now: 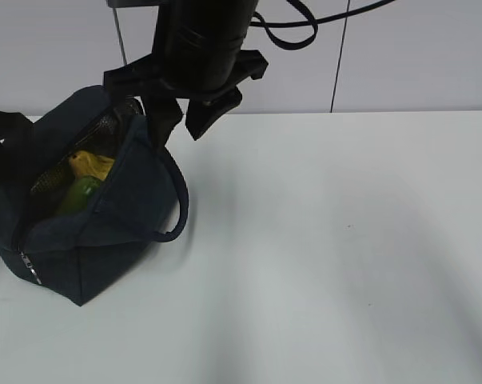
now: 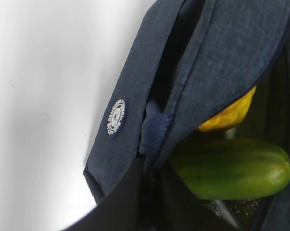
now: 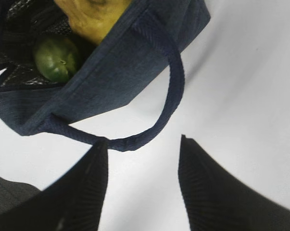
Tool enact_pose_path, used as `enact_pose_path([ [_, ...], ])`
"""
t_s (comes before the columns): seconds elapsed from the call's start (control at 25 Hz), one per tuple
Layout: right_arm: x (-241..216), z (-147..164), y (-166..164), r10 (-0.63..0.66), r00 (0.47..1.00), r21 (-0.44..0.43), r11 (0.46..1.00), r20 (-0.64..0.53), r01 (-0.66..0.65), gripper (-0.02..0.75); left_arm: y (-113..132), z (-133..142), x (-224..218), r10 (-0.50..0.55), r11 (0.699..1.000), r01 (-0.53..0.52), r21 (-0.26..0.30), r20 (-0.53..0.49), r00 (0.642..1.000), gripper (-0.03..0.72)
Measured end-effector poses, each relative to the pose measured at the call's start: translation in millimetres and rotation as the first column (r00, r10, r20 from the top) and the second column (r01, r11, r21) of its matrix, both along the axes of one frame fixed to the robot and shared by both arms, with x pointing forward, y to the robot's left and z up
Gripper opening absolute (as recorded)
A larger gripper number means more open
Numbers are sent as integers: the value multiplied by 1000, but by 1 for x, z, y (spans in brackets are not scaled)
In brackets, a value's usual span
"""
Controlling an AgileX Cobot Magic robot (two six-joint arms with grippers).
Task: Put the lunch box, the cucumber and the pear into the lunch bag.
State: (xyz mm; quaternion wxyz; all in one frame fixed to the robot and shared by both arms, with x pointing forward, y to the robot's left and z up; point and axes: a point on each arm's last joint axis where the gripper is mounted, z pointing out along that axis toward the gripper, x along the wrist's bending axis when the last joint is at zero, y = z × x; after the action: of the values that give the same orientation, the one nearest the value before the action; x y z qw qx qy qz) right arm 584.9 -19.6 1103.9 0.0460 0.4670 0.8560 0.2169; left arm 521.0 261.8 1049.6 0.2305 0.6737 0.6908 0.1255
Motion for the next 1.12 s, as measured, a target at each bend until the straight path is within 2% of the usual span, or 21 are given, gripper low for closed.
enact_pose_path([
  [0.32, -16, -3, 18, -92, 993, 47, 994, -74, 96, 379, 0, 0, 0, 0, 1000, 0, 1, -2, 1000, 2],
  [0.64, -11, -36, 33, -138, 976, 20, 989, -166, 144, 379, 0, 0, 0, 0, 1000, 0, 1, -2, 1000, 2],
  [0.92, -10, -10, 38, -149, 978, 117, 979, -147, 166, 379, 0, 0, 0, -1, 1000, 1, 1, -3, 1000, 2],
  [1.12, -9, -16, 42, -168, 970, 127, 973, -178, 192, 379, 0, 0, 0, -1, 1000, 1, 1, -4, 1000, 3],
])
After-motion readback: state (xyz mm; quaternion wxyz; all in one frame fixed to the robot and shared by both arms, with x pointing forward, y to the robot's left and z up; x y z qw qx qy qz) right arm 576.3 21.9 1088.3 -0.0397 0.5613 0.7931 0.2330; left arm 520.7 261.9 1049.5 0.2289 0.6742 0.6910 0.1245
